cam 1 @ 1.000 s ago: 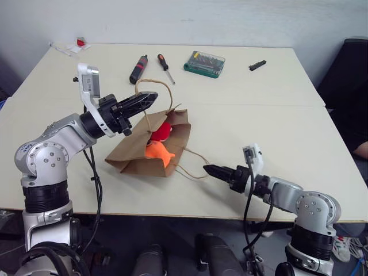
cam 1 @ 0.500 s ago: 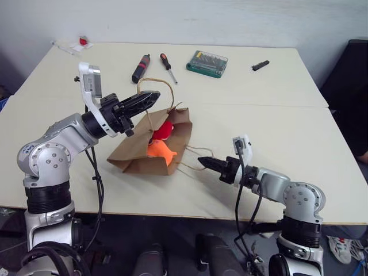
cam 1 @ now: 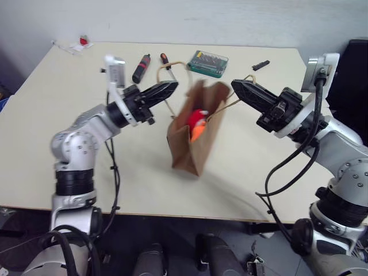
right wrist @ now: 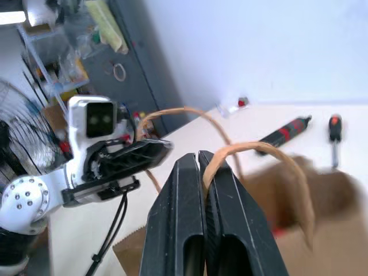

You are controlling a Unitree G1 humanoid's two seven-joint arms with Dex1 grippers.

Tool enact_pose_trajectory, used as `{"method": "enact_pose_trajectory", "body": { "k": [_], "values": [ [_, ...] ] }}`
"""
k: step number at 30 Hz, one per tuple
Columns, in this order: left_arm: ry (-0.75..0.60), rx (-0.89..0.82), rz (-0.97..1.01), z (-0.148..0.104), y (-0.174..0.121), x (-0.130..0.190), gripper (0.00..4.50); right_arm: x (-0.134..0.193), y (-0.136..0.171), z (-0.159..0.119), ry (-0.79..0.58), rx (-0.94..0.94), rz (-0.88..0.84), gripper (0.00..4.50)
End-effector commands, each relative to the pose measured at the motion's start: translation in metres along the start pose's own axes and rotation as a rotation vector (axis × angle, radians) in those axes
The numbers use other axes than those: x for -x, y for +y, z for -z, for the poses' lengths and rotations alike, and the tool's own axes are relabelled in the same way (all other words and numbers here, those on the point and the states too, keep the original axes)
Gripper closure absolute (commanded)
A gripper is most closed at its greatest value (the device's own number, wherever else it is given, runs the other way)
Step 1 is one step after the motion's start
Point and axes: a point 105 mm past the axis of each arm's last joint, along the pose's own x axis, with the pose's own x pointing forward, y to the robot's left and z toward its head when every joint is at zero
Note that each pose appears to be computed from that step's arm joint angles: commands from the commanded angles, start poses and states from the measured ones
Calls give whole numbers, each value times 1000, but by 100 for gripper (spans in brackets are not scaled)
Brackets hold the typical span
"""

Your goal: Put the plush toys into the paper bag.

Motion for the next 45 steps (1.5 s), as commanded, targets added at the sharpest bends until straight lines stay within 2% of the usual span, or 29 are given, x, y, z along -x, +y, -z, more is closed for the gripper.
{"method": "enact_pose_trajectory", "body": {
  "k": [1, 5, 7, 8, 10, 13, 17, 21, 22, 24, 27, 31, 32, 34, 37, 41, 45],
  "values": [
    [-52, -27, -2, -7, 6, -16, 450, -8, 3, 0, -17, 84, 15, 444],
    [-40, -40, 50, -4, -1, -23, 450, -12, -26, 23, 71, 211, 182, 444],
    [-36, -39, 56, -7, 0, -14, 450, -11, -28, 16, 24, 224, 205, 444],
    [-36, -37, 52, -10, 1, -9, 408, -10, -28, 13, 8, 225, 205, 430],
    [-38, -31, 48, -13, 3, -4, 362, -7, -26, 11, 5, 221, 191, 386],
    [-31, -34, 77, -18, -5, 5, 255, 0, -24, 12, 19, 207, 175, 274],
    [50, -82, 102, -19, -19, 24, 155, 19, -10, 13, 97, 229, 99, 160],
    [126, -110, 86, -16, -23, 45, 23, 42, 3, 15, 177, 224, 38, 11],
    [157, -120, 78, -12, -24, 51, 4, 49, 3, 16, 212, 238, 42, 0],
    [221, -137, 64, -3, -25, 63, 4, 63, 1, 23, 290, 251, 62, 0],
    [343, -158, 64, 28, -30, 75, 4, 87, -6, 42, 409, 193, 101, 0],
    [370, -155, 82, 49, -30, 70, 4, 85, -5, 67, 456, 182, 85, 0],
    [403, -207, 77, 60, -28, 68, 1, 81, -4, 78, 466, 179, 71, 18],
    [427, -291, 59, 74, -22, 65, 0, 68, -8, 99, 459, 166, 75, 58],
    [373, -248, 55, 76, -21, 61, 0, 47, -13, 129, 469, 195, 83, 159],
    [382, -202, 126, 84, -33, 61, 0, 21, -16, 135, 406, 213, 91, 293],
    [404, -241, 113, 94, -29, 58, 0, 9, -15, 142, 399, 229, 89, 427]
  ]
}}
